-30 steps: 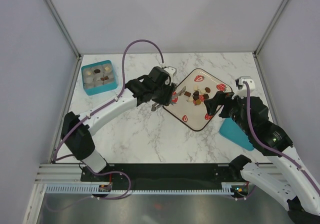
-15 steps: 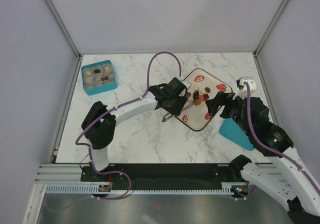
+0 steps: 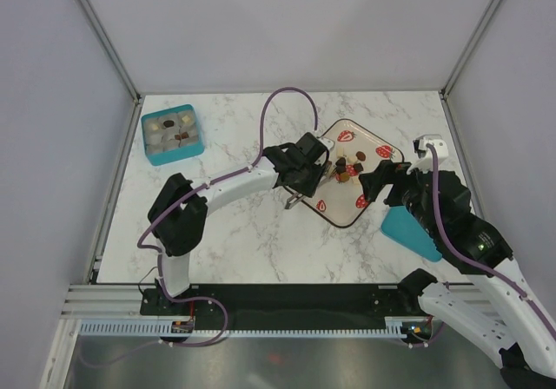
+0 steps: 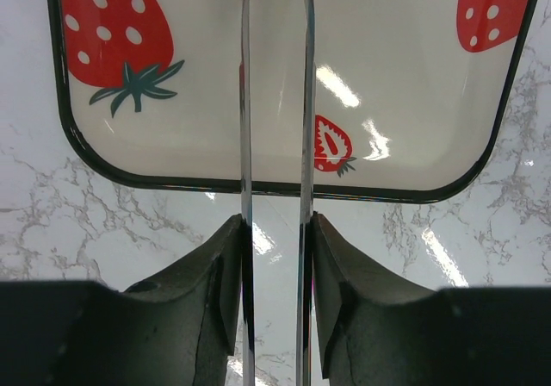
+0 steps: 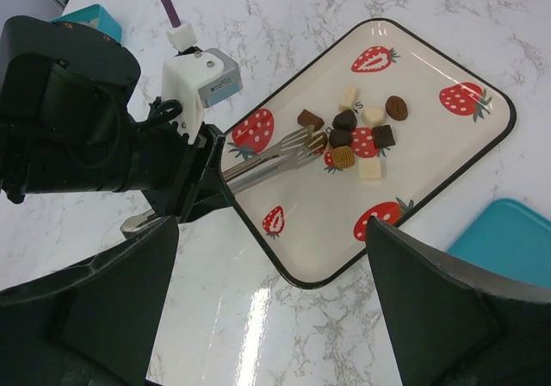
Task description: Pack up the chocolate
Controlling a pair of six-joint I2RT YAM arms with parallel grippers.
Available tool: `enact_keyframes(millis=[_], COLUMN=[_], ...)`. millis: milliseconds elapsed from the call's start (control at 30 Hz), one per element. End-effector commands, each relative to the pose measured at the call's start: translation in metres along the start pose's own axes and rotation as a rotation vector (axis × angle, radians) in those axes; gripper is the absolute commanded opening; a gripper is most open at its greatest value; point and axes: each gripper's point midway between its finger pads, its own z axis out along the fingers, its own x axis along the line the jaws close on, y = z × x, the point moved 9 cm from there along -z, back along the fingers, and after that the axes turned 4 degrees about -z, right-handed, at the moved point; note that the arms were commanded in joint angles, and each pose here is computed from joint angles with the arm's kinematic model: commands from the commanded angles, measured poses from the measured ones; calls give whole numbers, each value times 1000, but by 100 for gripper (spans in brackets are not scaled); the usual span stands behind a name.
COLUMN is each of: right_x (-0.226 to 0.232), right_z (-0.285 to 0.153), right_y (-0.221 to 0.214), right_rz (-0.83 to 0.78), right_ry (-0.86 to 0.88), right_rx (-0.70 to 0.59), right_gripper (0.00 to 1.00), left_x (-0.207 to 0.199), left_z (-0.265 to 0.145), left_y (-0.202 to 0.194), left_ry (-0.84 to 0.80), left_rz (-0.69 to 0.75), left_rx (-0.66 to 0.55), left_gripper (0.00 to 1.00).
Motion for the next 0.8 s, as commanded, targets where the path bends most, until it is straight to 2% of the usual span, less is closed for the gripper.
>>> enact_keyframes(millis=[0, 167, 300, 433, 633, 767], right_x=[0, 0, 0, 0, 0, 0], right_z=[-6, -11, -13, -15, -15, -15], right_y=[11, 14, 14, 13, 10, 9], right_rz=[0, 1, 10, 17, 18, 16], right_ry=[-2, 4, 13, 21, 28, 34], right_rx=[-46, -61, -64, -66, -63, -61], right_gripper=[98, 98, 98, 98, 98, 98], left_x=[-5, -4, 4, 19, 58, 65], left_z=[-15, -48, -80, -115, -138, -146], left_y=[21, 28, 27, 28, 27, 27], left_ry=[3, 20, 44, 94, 128, 137], left_rz=[-28, -63, -105, -150, -253, -260], left_rx=[-76, -89, -71, -106, -140, -159], left_gripper=[40, 35, 34, 33, 31, 29])
